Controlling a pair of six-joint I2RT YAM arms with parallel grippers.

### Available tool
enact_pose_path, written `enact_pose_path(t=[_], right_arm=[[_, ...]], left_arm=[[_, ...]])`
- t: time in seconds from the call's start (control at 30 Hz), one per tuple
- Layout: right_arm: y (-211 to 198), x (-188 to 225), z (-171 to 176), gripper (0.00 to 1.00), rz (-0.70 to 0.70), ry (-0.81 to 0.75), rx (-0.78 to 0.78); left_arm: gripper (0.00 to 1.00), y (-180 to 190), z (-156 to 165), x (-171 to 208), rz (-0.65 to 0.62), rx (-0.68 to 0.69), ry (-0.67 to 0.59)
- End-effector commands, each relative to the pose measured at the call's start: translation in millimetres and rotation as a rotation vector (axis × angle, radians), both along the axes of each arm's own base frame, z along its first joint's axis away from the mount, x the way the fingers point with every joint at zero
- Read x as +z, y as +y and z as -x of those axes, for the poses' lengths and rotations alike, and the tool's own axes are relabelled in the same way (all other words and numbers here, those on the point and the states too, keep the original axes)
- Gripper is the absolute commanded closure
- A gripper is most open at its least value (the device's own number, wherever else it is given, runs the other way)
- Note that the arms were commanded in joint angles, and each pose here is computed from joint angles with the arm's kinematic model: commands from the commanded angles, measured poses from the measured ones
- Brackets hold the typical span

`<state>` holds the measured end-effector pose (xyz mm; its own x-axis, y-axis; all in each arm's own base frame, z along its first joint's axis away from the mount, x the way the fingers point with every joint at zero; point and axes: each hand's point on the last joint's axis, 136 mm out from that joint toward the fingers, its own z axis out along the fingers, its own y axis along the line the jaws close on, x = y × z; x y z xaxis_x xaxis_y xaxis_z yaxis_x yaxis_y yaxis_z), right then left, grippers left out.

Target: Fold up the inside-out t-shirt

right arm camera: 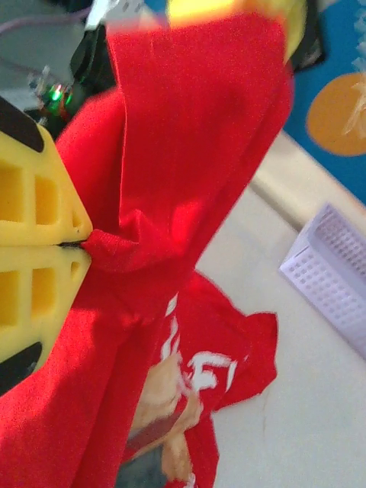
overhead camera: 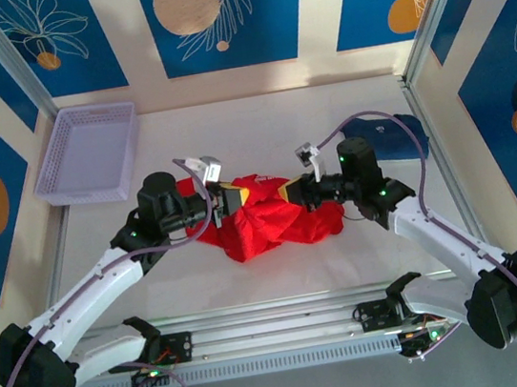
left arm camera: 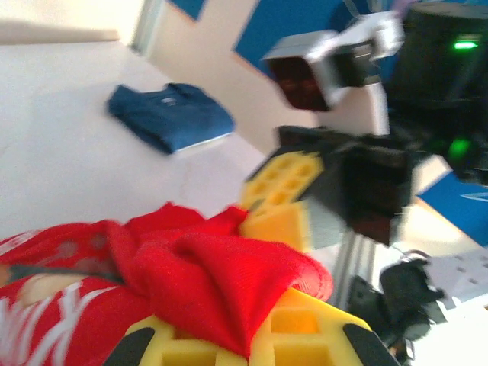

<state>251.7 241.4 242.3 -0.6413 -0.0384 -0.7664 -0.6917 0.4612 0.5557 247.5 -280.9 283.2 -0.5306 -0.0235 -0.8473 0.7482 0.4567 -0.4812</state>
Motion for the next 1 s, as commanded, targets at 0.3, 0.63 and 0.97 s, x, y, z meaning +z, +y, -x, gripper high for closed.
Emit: enact_pose_path(t=[0.3, 0.63, 0.97], right_arm=[[8.9, 41.8, 5.3, 1.0, -0.18, 0.007, 0.055], [11.7, 40.8, 5.9, 1.0, -0.141, -0.002, 0.08], [11.8, 33.2, 9.1, 1.0, -0.123, 0.004, 0.088]], left_arm=[[0.52, 46.9, -46.7, -50.3, -0.315, 0.336, 0.068], [0.19, 14.0, -20.3, -48.4, -0.481, 0.181, -0.145], [0.18, -14.1, -44.4, -52.2, -0.519, 0.202, -0.148]])
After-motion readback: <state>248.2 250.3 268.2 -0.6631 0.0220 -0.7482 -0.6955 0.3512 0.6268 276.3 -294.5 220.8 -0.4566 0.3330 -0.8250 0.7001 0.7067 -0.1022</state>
